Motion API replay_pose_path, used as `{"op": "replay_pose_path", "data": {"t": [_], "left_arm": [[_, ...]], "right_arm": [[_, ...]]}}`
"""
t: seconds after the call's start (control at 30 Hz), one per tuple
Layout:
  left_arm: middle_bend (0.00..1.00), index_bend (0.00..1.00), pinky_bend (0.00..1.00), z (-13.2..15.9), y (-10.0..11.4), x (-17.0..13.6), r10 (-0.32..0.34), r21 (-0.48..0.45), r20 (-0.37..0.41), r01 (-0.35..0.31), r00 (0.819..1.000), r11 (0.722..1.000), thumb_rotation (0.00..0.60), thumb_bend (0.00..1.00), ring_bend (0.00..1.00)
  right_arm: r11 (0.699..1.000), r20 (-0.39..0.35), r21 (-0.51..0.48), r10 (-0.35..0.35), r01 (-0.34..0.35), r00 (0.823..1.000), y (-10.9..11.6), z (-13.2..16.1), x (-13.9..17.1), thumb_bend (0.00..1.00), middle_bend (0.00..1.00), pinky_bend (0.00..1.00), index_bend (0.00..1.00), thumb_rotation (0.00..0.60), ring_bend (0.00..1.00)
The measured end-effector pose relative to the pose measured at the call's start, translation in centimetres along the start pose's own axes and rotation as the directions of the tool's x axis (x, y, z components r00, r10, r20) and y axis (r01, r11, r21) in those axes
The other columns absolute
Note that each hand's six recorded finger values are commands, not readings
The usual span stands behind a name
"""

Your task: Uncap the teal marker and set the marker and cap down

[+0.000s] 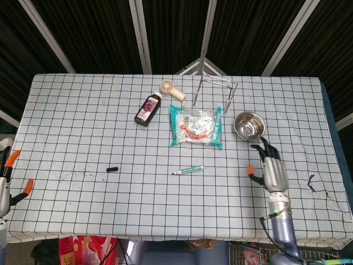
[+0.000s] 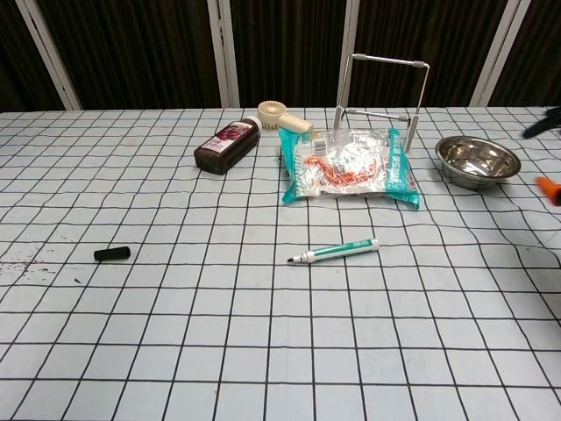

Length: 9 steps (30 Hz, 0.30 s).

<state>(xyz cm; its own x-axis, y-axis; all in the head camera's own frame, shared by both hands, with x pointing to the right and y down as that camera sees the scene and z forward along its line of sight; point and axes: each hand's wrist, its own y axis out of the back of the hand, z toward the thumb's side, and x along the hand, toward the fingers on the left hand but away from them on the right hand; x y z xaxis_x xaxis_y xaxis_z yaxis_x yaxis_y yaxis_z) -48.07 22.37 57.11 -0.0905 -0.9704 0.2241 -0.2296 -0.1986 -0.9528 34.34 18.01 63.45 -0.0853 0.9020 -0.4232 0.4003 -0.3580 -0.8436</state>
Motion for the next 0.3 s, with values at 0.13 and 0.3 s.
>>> {"op": "replay_pose_path", "data": {"t": [0.13, 0.3], "left_arm": [[0.0, 0.12, 0.0, -1.0, 0.1, -0.3, -0.003, -0.01, -0.021, 0.003, 1.0, 1.0, 0.6, 0.46, 0.0], [0.0, 0.12, 0.0, -2.1, 0.3, -0.7, -0.006, 0.004, -0.041, 0.006, 0.999, 1.0, 0.6, 0.46, 0.0]], "right_arm": [[0.989, 0.032, 0.139, -0.056, 0.051, 0.998, 3.1, -4.5, 2.4, 0.46, 0.05, 0.09, 0.25, 0.6, 0.11], [0.965, 0.042, 0.246, -0.109, 0.096, 0.993, 6.0, -7.3, 4.4, 0.46, 0.05, 0.08, 0.25, 0.6, 0.11]]}}
